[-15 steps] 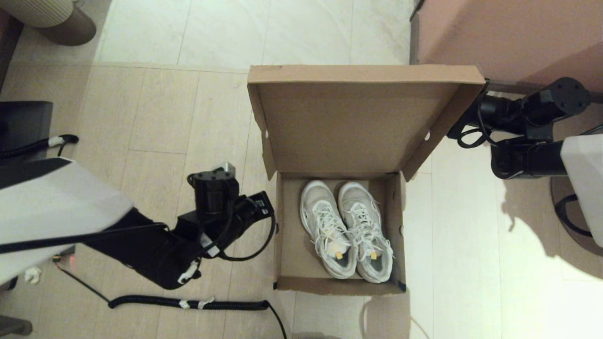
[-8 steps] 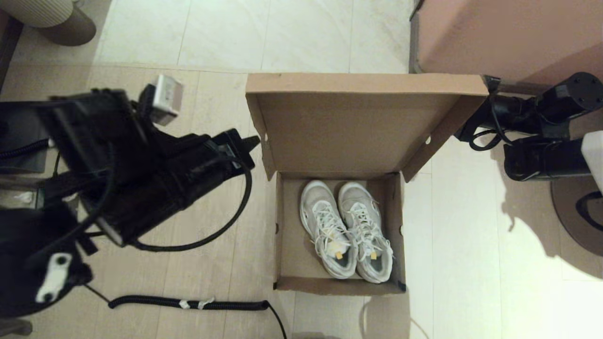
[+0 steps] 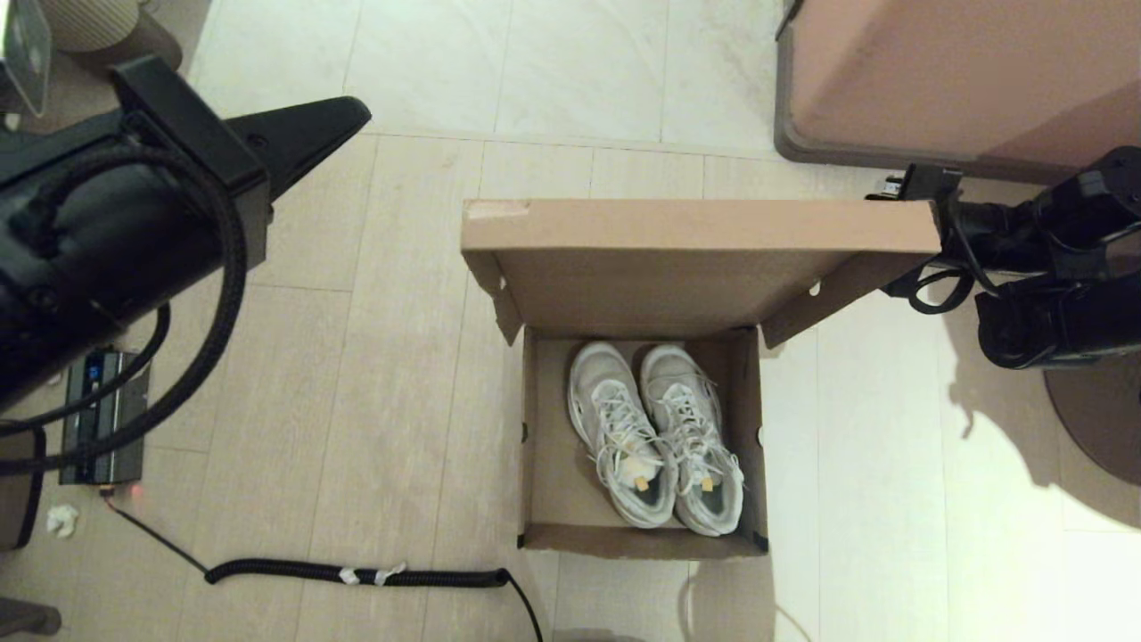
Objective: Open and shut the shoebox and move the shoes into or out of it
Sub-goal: Close the shoe box
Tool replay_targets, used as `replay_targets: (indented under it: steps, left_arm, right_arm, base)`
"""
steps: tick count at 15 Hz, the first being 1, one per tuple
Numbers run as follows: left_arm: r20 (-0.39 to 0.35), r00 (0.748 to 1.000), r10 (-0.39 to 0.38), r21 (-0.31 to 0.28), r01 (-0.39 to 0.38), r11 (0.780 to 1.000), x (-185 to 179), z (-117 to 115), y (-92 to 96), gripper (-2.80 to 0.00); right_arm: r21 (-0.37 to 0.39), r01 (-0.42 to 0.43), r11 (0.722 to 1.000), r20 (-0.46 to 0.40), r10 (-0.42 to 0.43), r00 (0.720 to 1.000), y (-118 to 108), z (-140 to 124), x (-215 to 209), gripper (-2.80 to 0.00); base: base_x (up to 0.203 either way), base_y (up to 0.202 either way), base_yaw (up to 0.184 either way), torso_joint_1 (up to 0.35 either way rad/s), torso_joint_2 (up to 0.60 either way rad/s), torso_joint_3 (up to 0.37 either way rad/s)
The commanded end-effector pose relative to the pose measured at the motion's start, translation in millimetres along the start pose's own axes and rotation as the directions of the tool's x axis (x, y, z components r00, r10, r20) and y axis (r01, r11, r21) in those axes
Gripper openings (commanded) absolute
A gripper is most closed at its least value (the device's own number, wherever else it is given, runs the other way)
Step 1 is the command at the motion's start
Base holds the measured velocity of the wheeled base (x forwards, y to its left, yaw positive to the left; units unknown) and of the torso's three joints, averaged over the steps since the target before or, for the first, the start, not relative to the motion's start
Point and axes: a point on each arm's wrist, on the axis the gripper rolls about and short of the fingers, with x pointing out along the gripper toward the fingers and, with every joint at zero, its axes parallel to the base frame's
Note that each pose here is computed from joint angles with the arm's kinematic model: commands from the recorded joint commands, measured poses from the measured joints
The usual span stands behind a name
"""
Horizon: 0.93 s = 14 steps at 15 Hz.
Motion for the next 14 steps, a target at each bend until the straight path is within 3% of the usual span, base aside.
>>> replay_targets:
  steps: [1, 6, 9, 12, 14]
  left_arm:
    - [-0.048, 0.998, 0.039, -0.001, -0.039, 0.999, 25, -19, 16.2, -2.8]
    - [-0.151, 0.987, 0.062, 0.007, -0.062, 0.998, 104, -90, 61.1, -2.8]
    - [-0.189, 0.98, 0.063, 0.064, -0.051, 0.997, 141, -136, 88.0, -2.8]
    - [-0.194, 0.98, 0.035, 0.09, -0.018, 0.996, 149, -151, 85.5, -2.8]
    - [-0.211, 0.977, 0.031, 0.089, -0.013, 0.996, 136, -148, 77.4, -2.8]
  right_arm:
    - [0.009, 0.018, 1.0, -0.016, -0.018, 1.0, 9, -20, -1, -2.8]
    - [0.103, 0.046, 0.994, -0.027, -0.044, 0.999, 0, -64, -5, -2.8]
    - [0.094, 0.06, 0.994, -0.037, -0.056, 0.998, -3, -98, -8, -2.8]
    - [0.069, 0.059, 0.996, -0.036, -0.057, 0.998, -2, -122, -10, -2.8]
    - [-0.046, 0.027, 0.999, 0.001, -0.027, 1.0, -5, -126, -11, -2.8]
  base:
    - [0.0, 0.0, 0.0, 0.0, 0.0, 0.0]
    - [0.0, 0.0, 0.0, 0.0, 0.0, 0.0]
    - [0.0, 0.0, 0.0, 0.0, 0.0, 0.0]
    - [0.0, 0.0, 0.0, 0.0, 0.0, 0.0]
    - [0.0, 0.0, 0.0, 0.0, 0.0, 0.0]
